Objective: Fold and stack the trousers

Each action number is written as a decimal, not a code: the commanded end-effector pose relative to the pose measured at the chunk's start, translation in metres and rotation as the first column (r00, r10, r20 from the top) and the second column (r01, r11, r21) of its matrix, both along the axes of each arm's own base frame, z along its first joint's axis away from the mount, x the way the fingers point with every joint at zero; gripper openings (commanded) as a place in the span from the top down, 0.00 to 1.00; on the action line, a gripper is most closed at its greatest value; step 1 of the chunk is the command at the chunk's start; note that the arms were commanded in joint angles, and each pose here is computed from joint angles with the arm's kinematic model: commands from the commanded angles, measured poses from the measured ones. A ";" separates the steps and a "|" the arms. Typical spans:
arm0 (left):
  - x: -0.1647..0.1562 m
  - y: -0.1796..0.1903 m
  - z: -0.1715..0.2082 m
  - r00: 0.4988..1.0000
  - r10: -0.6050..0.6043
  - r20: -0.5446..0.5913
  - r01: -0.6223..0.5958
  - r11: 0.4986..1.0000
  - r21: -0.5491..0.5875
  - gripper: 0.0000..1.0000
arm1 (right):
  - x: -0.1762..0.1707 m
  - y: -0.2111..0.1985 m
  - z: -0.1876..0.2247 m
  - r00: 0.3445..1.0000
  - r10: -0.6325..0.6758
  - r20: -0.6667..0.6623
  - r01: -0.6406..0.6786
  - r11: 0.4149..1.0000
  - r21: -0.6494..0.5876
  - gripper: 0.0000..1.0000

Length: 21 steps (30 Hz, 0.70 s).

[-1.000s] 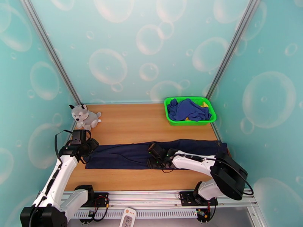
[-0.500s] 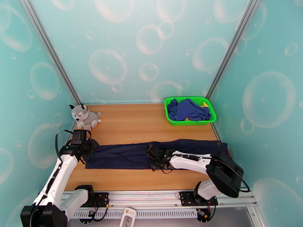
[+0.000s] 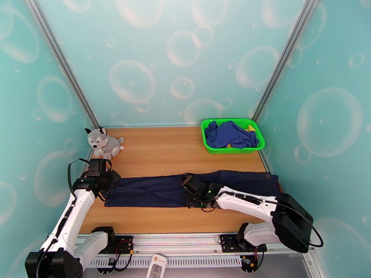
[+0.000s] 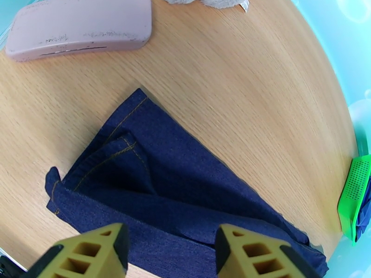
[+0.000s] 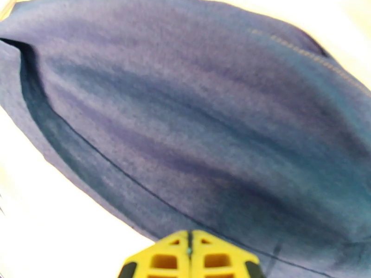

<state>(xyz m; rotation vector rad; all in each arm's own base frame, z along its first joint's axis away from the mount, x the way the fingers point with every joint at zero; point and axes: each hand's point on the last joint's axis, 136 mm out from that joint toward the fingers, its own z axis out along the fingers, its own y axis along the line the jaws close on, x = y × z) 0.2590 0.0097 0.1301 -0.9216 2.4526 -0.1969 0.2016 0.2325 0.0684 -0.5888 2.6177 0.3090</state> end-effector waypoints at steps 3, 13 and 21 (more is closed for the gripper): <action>0.005 0.006 0.007 1.000 -0.007 0.004 0.007 0.999 0.036 0.46 | -0.007 -0.019 -0.003 0.999 -0.035 -0.007 0.035 0.997 -0.065 1.00; 0.009 0.006 0.010 1.000 -0.008 0.010 0.008 0.999 0.032 0.46 | -0.014 0.048 -0.015 0.982 0.188 0.029 -0.185 0.980 -0.073 0.56; 0.002 0.008 0.004 1.000 -0.012 -0.005 0.012 0.999 0.047 0.45 | -0.001 0.051 -0.031 0.983 0.182 0.040 -0.173 0.972 -0.160 0.61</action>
